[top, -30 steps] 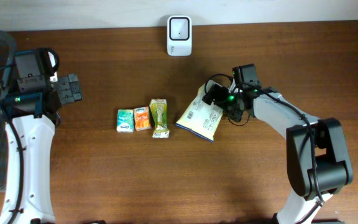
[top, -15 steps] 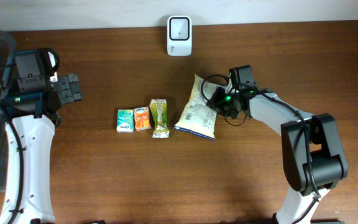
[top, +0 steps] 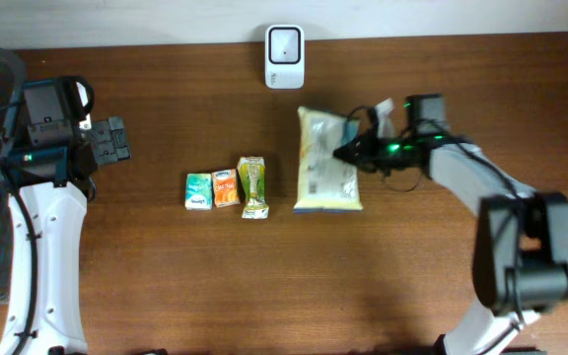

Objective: Scan the item barcode
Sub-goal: 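Lift the snack bag upright with the right gripper, then hold the snack bag in front of the white scanner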

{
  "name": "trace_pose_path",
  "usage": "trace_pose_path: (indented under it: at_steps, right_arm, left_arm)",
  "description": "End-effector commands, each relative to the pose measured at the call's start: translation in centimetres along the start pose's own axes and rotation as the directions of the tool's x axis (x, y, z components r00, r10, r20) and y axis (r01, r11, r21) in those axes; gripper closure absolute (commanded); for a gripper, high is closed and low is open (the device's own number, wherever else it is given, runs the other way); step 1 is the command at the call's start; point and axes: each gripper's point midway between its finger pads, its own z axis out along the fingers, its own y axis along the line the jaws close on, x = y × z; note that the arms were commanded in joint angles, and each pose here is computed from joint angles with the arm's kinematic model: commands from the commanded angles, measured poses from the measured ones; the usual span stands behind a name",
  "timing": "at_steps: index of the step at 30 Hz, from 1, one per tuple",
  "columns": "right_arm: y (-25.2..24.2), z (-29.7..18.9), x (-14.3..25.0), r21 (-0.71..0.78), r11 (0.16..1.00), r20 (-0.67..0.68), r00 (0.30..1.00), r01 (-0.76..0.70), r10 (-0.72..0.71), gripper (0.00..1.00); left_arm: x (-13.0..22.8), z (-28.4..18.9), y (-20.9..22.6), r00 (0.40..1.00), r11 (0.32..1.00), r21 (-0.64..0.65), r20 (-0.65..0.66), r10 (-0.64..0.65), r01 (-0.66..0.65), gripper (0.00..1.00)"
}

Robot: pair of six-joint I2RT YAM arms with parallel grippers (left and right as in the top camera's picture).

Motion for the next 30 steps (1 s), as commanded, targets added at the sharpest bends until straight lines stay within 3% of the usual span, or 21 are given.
trace_pose_path:
  at_steps: [1, 6, 11, 22, 26, 30]
  right_arm:
    - [7.8, -6.4, -1.5, -0.196, 0.970, 0.088, 0.988, 0.145, -0.130, 0.96]
    - [10.1, -12.4, -3.4, -0.129, 0.980, 0.262, 0.958, 0.152, -0.114, 0.96]
    - [12.7, -17.5, -4.5, -0.005, 0.992, 0.472, 0.875, 0.124, -0.107, 0.96]
    - [16.4, -19.5, -4.2, 0.025, 0.982, 0.556, 0.814, 0.189, -0.171, 0.96]
    - [18.8, -18.5, -5.6, 0.191, 0.952, 0.600, 0.738, 0.241, -0.308, 0.96]
    - [21.7, -16.4, -8.4, 0.529, 0.804, 0.570, 0.589, 0.272, -0.573, 0.96]
  left_arm:
    - [-0.5, -0.8, 0.4, 1.000, 1.000, -0.008, 0.024, -0.020, 0.020, 0.01]
    - [-0.5, -0.8, 0.4, 1.000, 1.000, -0.008, 0.024, -0.020, 0.020, 0.01]
    - [-0.5, -0.8, 0.5, 1.000, 1.000, -0.009, 0.024, -0.020, 0.020, 0.01]
    - [-0.5, -0.8, 0.5, 1.000, 1.000, -0.009, 0.024, -0.020, 0.020, 0.01]
    - [-0.5, -0.8, 0.4, 1.000, 1.000, -0.008, 0.024, -0.020, 0.020, 0.01]
    - [-0.5, -0.8, 0.5, 1.000, 1.000, -0.009, 0.024, -0.019, 0.020, 0.01]
